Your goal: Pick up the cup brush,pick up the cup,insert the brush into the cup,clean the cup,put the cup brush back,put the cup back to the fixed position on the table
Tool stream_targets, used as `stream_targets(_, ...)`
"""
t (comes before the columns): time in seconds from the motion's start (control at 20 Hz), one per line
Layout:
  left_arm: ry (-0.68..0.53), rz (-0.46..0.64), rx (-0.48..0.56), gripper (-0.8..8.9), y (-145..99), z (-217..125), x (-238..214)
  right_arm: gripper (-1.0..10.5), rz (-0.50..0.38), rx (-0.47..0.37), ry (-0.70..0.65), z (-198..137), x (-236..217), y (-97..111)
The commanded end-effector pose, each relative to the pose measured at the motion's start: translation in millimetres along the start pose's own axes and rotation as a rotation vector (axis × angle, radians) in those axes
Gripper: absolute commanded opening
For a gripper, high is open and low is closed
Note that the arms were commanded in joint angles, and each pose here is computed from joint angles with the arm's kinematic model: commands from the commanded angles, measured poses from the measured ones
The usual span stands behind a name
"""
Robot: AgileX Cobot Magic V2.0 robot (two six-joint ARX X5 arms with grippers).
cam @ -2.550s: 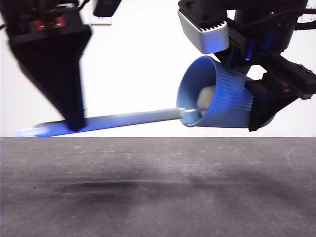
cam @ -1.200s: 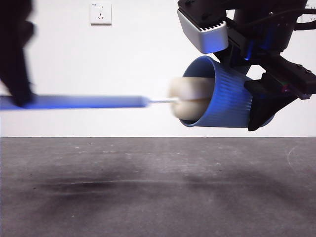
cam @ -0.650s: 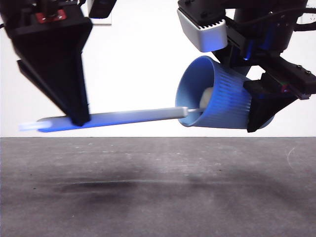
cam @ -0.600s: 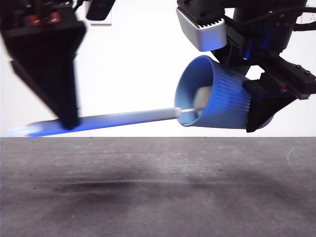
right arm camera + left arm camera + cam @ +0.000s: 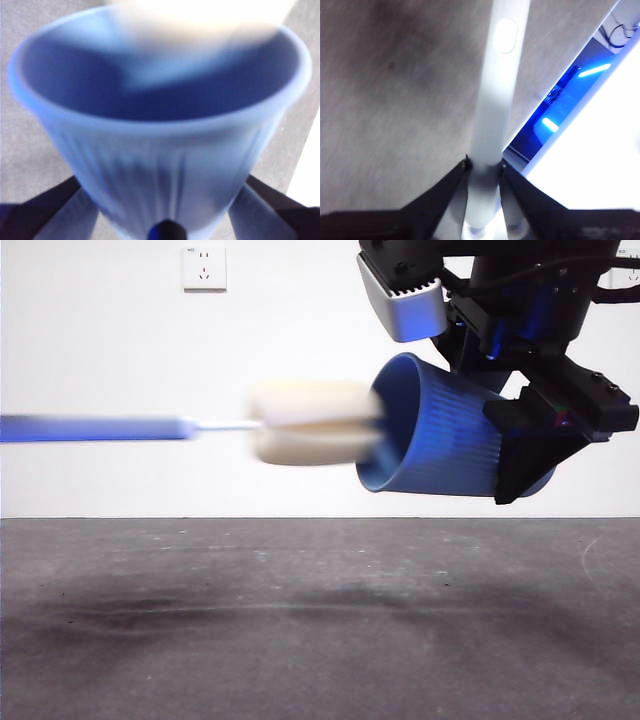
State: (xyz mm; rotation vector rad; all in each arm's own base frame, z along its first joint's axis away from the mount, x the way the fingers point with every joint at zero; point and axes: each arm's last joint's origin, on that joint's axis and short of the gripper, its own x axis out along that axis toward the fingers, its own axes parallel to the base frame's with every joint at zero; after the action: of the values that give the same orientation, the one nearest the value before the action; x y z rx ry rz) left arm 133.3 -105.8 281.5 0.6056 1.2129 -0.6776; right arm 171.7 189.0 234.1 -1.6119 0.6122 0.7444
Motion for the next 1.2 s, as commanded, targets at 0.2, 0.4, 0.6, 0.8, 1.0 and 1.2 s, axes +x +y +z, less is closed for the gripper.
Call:
stream_targets(0.2, -0.082, 0.040, -0.092, -0.08, 4.7, -22.4, -22.1, -0.1, 0.001, 0.111, 0.001, 1.7, 1.2, -0.2)
stream_targets(0.4, -0.226, 0.070, -0.225, -0.08, 11.7, -17.2, -26.1, -0.1, -0.018, 0.402, -0.013, 1.4, -0.9, -2.3)
stream_targets(0.6, -0.349, 0.068, -0.431, -0.08, 18.1, -8.2, -0.1, -0.1, -0.041, 0.781, -0.097, -3.9, -15.3, -8.5)
stream_targets(0.8, -0.394, 0.082, -0.655, -0.08, 28.4, -11.2, 45.7, -0.1, -0.005, 1.077, -0.294, -13.8, -42.6, -16.6)
stream_targets(1.0, -0.496, 0.077, -0.793, -0.08, 38.5, 3.7, 66.7, -0.1, 0.017, 1.174, -0.434, -25.2, -65.9, -19.9)
stream_targets(1.2, -0.450, 0.073, -0.866, -0.08, 46.4, 21.2, 97.8, -0.1, 0.033, 1.198, -0.479, -29.8, -74.1, -19.8)
